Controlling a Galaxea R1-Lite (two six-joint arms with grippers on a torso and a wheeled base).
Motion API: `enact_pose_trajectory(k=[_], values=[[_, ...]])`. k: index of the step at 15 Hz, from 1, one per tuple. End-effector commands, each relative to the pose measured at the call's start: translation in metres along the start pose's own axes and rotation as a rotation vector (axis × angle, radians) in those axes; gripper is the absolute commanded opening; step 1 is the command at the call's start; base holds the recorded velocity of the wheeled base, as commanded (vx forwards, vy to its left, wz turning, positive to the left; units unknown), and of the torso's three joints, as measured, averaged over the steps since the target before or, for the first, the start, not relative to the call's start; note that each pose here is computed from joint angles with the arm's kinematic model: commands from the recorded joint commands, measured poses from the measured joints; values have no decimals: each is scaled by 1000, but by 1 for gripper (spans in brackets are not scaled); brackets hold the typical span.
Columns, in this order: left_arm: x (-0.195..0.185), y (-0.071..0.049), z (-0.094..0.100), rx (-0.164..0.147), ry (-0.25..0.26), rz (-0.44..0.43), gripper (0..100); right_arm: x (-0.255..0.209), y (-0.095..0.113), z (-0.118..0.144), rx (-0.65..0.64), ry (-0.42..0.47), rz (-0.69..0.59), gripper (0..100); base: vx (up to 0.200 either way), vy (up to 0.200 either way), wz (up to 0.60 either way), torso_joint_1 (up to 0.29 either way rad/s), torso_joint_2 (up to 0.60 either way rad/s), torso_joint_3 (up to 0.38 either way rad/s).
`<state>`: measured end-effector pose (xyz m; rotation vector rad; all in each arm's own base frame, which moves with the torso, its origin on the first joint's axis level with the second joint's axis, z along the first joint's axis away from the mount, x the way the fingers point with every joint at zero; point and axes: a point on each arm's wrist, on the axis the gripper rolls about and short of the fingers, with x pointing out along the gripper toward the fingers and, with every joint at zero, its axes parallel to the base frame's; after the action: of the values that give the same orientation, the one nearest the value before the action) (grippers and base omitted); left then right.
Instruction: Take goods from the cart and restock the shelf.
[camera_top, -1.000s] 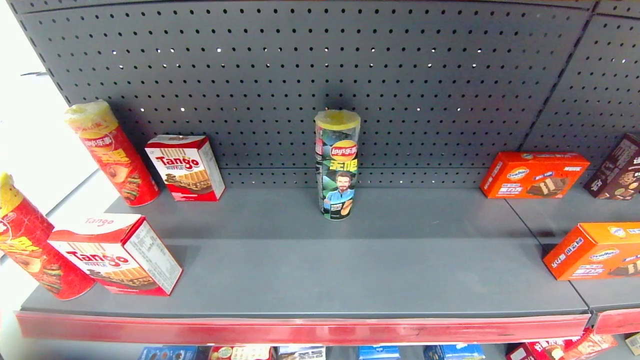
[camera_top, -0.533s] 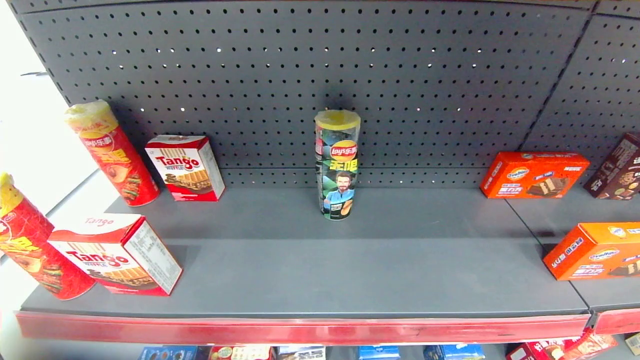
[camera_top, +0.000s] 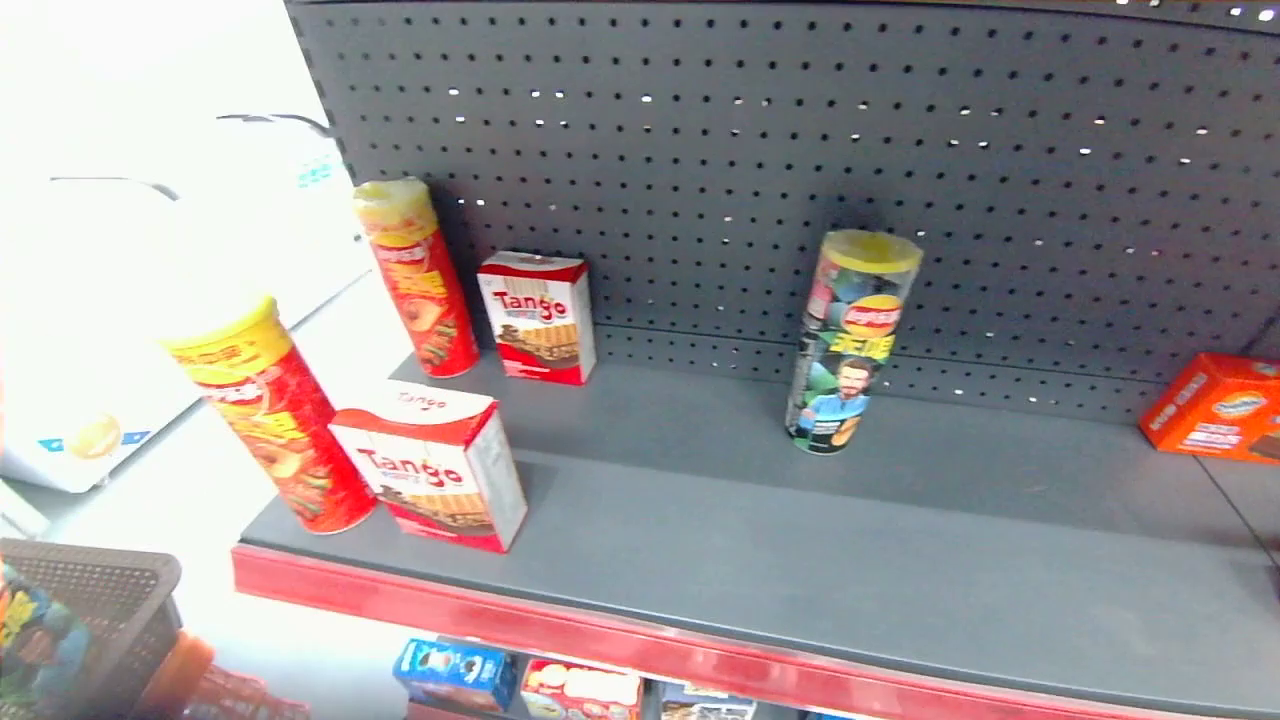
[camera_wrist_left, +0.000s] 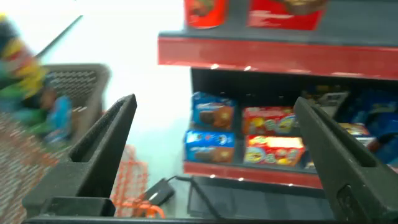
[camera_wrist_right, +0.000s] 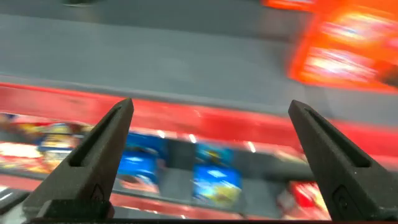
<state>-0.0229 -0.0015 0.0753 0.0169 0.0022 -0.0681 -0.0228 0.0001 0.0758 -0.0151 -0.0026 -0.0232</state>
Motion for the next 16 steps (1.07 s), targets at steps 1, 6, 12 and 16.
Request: enact_pose_trajectory(k=[1,6,12,16], values=[[0,0,0,0,0,-1,100,0,0,0,0,1,0,100,0,0,600,2,2,-2],[0,0,0,0,0,-1,100,0,0,0,1,1,0,100,0,0,240,0,0,-1],[0,0,0,8,0,-9,100,0,0,0,4,1,0,100,0,0,0,0,0,0],[0,0,7,15,9,0,100,0,0,0,4,1,2,100,0,0,0,0,0,0]])
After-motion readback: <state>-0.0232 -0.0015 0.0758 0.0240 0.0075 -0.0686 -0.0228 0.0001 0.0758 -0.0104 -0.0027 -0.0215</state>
